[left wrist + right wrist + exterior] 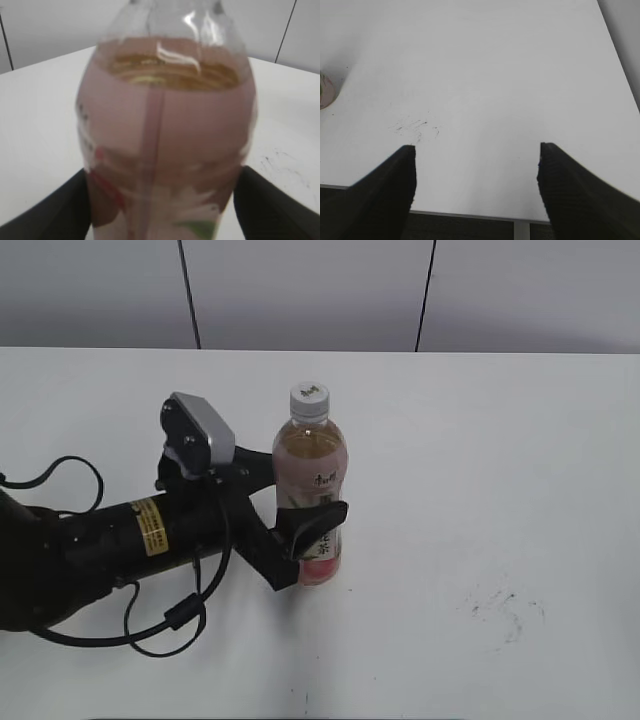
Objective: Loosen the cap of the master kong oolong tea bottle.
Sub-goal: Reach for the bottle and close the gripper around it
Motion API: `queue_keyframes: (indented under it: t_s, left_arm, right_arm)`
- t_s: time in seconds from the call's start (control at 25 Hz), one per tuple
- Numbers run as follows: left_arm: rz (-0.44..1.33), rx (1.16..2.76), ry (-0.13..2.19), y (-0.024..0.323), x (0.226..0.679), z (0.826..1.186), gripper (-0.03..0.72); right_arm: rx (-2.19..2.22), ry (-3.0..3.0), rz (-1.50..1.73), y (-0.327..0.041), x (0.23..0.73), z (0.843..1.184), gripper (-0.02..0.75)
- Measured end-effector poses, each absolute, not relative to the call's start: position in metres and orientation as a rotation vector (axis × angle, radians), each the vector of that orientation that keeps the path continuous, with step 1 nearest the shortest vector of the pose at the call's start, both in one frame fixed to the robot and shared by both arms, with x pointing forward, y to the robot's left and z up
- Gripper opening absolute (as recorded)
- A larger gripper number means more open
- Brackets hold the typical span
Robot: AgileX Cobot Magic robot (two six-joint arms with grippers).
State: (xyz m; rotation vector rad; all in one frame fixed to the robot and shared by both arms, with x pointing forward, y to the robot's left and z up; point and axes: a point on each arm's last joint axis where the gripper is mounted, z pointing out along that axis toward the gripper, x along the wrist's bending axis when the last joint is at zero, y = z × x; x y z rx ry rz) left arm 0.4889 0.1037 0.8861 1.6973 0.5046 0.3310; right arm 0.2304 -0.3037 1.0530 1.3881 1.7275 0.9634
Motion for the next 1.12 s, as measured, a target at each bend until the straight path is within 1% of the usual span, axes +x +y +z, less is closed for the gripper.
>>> queue_keyframes:
  t_s: [0.12, 0.24, 0.36, 0.44, 0.6, 0.68, 0.88, 1.04, 1.12]
  left_arm:
    - [0.339, 1.709, 0.496, 0.101, 0.493, 0.887, 0.491]
    - [0.338, 1.716, 0.491, 0.101, 0.493, 0.887, 0.403]
    - [0.336, 1.718, 0.49, 0.101, 0.493, 0.886, 0.393]
    - [0.336, 1.717, 0.488, 0.101, 0.493, 0.887, 0.393]
    - [0.335, 1.716, 0.487, 0.101, 0.493, 0.886, 0.393]
    - [0.335, 1.715, 0.487, 0.101, 0.493, 0.886, 0.393]
    - [0.335, 1.715, 0.484, 0.1, 0.493, 0.887, 0.393]
    - [0.334, 1.713, 0.483, 0.1, 0.493, 0.887, 0.393]
    - [0.334, 1.711, 0.483, 0.1, 0.493, 0.887, 0.393]
  right_arm:
    - [1.389, 1.727, 0.964, -0.304, 0.23, 1.053, 0.571]
    - [1.386, 1.723, 0.969, -0.304, 0.23, 1.054, 0.571]
    - [1.366, 1.707, 1.013, -0.302, 0.232, 1.063, 0.571]
    - [1.364, 1.758, 1.012, -0.297, 0.243, 1.071, 0.571]
    - [1.388, 1.988, 0.961, -0.28, 0.284, 1.085, 0.571]
    - [1.393, 2.112, 0.929, -0.27, 0.31, 1.092, 0.557]
    - [1.432, 2.405, 0.805, -0.247, 0.394, 1.097, 0.501]
    - [1.404, 2.579, 0.718, -0.23, 0.447, 1.102, 0.492]
    - [1.347, 2.655, 0.679, -0.215, 0.466, 1.103, 0.492]
